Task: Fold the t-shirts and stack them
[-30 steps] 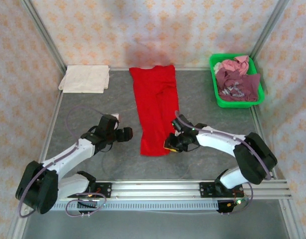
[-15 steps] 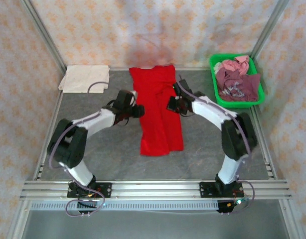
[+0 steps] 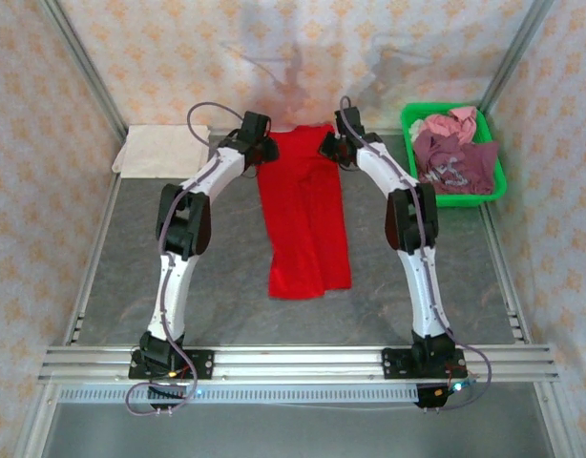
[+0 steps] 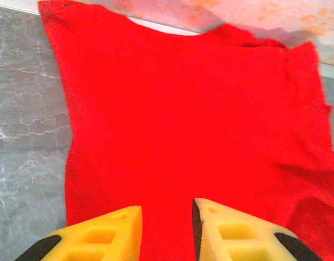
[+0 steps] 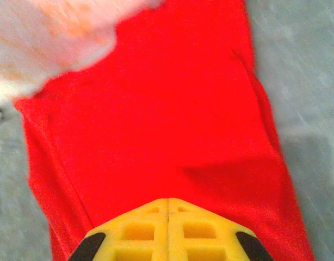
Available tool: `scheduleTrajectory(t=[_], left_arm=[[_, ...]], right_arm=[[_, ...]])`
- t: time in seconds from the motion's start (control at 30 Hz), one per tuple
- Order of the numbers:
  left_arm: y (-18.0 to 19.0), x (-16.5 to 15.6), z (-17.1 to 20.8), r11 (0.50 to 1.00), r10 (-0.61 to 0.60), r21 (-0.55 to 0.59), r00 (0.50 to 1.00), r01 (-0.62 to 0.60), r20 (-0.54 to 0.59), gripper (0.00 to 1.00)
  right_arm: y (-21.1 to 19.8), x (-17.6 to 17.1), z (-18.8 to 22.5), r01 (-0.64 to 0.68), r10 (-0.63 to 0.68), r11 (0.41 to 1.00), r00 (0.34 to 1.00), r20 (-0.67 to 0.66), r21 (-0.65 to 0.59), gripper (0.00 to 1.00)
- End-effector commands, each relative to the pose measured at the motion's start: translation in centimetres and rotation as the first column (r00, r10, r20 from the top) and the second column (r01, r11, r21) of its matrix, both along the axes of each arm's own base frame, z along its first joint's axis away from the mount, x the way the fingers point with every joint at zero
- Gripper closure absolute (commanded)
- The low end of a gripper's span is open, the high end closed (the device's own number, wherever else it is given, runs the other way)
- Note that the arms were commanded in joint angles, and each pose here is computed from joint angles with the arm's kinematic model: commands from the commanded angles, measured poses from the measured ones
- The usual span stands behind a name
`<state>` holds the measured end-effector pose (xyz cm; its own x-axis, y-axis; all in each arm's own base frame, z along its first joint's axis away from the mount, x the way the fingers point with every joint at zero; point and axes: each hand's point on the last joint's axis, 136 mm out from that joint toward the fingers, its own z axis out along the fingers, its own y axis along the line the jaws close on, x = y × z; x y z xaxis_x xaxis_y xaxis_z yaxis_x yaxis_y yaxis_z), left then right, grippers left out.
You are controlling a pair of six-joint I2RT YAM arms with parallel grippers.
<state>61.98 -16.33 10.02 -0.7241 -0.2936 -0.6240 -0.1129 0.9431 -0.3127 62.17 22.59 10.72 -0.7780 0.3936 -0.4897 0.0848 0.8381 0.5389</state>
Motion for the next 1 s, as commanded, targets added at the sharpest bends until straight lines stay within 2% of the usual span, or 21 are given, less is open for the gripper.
scheduleTrajectory(t=[0.0,0.17,0.33,0.43,0.5,0.63,0.73,0.83,0.9,0.97], left_arm=[[2.2,-0.7,-3.7,0.994,0.097,0.053,0.987,-0.091,-0.129,0.69],[1.6,0.9,-6.0,0.995,0.102,0.021,0.983,-0.1,-0.153,0.69],[-0.8,2.8,-7.9,0.998,0.015,-0.061,0.99,-0.024,-0.141,0.67],[-1.5,3.8,-8.5,0.994,-0.013,-0.107,0.994,0.002,-0.105,0.64],[-1.6,4.6,-8.8,0.99,-0.017,-0.144,0.997,0.005,-0.079,0.63],[-1.1,6.2,-7.8,0.98,-0.011,-0.201,1.0,0.007,-0.019,0.61],[0.1,7.3,-5.1,0.976,-0.005,-0.217,0.999,0.013,0.038,0.57],[1.0,7.8,-0.5,0.97,-0.002,-0.242,0.995,0.027,0.102,0.45],[1.2,7.2,4.1,0.967,-0.021,-0.248,0.99,0.056,0.141,0.38],[1.1,5.6,8.3,0.972,-0.046,-0.22,0.986,0.082,0.162,0.37]], right_arm=[[2.2,1.7,-1.4,-0.046,0.047,0.997,0.999,-0.01,0.067,1.0],[2.0,3.4,-5.1,0.038,-0.034,0.992,0.999,-0.035,0.119,1.0],[1.6,3.3,-6.0,0.073,-0.065,0.988,0.996,-0.065,0.135,1.0],[0.5,2.8,-7.1,0.145,-0.132,0.982,0.984,-0.116,0.117,1.0],[0.4,2.8,-7.4,0.181,-0.163,0.971,0.979,-0.124,0.157,1.0],[0.9,3.8,-5.9,0.165,-0.152,0.965,0.985,-0.081,0.201,1.0],[1.6,4.0,-3.0,0.118,-0.109,0.964,0.993,-0.051,0.237,1.0],[2.0,3.6,2.5,0.061,-0.068,0.964,0.997,0.019,0.26,0.86],[2.2,2.2,6.4,0.007,-0.023,0.967,0.998,0.061,0.256,0.78],[2.2,0.1,9.5,-0.043,0.025,0.973,0.996,0.085,0.225,0.74]])
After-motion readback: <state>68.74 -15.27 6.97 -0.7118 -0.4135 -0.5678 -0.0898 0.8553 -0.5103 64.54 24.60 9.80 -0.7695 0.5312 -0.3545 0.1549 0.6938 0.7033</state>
